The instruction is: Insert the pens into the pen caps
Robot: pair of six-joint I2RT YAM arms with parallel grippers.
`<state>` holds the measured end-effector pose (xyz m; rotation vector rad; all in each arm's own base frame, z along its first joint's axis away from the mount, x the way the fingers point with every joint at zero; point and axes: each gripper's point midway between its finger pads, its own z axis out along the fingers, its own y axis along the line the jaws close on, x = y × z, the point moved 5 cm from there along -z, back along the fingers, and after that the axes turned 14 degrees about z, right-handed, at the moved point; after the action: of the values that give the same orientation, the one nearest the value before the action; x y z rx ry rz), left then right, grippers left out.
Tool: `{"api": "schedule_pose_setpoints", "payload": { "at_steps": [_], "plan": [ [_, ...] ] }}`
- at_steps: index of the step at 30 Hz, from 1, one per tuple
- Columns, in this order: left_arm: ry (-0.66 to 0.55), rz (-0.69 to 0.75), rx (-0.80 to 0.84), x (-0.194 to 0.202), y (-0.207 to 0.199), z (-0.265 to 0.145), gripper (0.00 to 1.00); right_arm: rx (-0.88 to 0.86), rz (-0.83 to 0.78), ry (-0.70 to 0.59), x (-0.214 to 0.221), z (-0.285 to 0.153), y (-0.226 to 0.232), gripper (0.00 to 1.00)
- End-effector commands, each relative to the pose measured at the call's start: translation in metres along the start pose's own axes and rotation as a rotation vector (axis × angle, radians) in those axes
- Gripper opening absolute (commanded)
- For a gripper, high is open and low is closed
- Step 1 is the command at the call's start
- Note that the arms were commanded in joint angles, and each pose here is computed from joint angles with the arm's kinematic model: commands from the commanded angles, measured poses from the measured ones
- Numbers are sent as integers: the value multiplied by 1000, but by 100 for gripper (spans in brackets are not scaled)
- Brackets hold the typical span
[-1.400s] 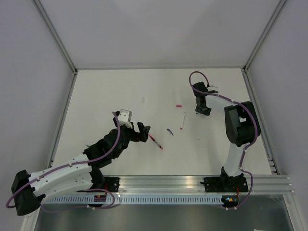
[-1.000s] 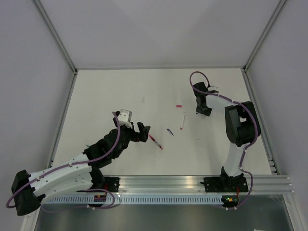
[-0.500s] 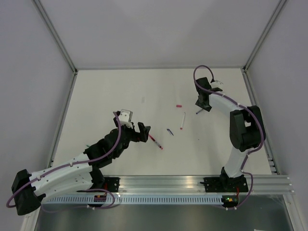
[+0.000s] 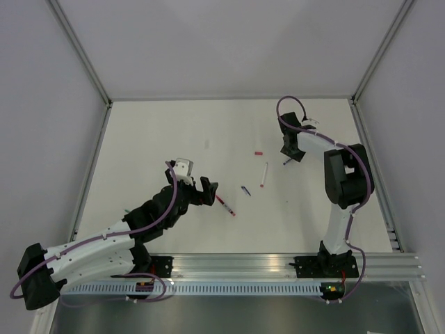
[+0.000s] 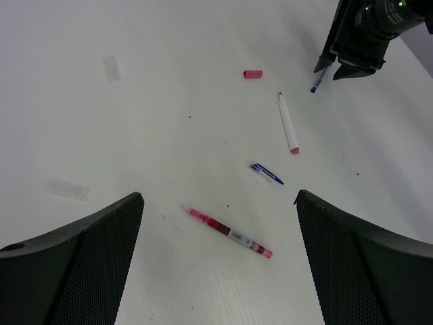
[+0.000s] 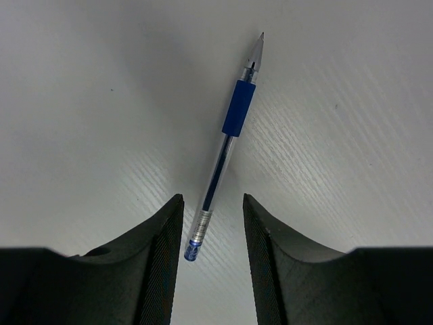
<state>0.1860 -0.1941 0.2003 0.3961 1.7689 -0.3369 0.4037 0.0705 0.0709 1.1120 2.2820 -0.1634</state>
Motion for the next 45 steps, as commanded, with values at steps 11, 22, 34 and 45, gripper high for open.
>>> {"api": "schedule_pose_setpoints", "payload": {
  "at_steps": [11, 22, 34, 45],
  "plan": [
    [-47, -25, 32, -13, -4, -4, 99, 70, 27, 43, 12, 27, -19, 43],
    [-67, -43, 77, -16, -9, -6, 99, 41, -35, 95, 21, 31, -33, 0],
    [-82, -120, 522, -44, -62, -34, 94, -668, -116, 155, 19, -111, -17, 0],
    [-125, -221, 814, -91, -95, -64, 84, -1508, -144, 95, 51, -298, -52, 0]
  ]
}}
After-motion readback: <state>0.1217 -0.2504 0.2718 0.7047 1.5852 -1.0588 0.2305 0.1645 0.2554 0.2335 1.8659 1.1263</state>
